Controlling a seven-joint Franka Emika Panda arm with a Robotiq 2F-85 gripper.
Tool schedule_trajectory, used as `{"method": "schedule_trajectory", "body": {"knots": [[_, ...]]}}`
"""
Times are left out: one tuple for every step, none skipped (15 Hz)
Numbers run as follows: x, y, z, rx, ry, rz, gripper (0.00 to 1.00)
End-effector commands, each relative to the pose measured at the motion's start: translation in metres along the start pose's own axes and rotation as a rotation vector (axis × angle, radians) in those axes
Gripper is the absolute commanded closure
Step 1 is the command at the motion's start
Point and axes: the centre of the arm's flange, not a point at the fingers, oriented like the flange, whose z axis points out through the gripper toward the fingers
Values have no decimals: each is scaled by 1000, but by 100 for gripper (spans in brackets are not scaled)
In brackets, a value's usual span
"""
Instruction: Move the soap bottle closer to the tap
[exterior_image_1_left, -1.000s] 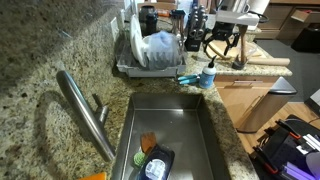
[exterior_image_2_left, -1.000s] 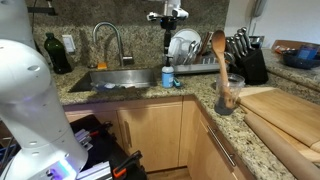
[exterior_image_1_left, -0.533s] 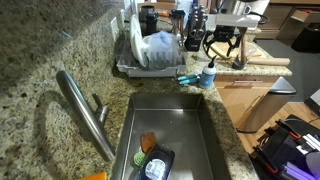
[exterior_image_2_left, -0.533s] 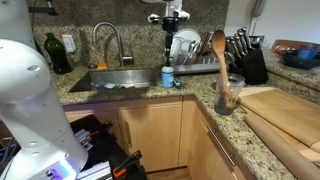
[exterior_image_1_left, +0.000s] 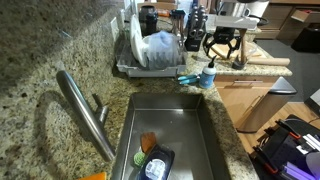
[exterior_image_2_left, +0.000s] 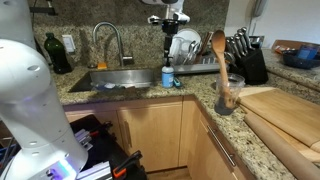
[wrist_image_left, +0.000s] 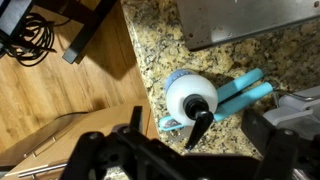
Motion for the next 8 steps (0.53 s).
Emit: {"method": "schedule_trajectory", "body": {"knots": [[0,0,0,0,-2,2,0],[0,0,0,-1,-3,3,0],[0,0,0,-1,-3,3,0],[0,0,0,-1,-3,4,0],[0,1,5,-12,-5,8,0],[0,2,10,-22,-23,13,0],[0,2,14,-29,-24,11,0],[-1,2,17,-34,-25,9,0]]}}
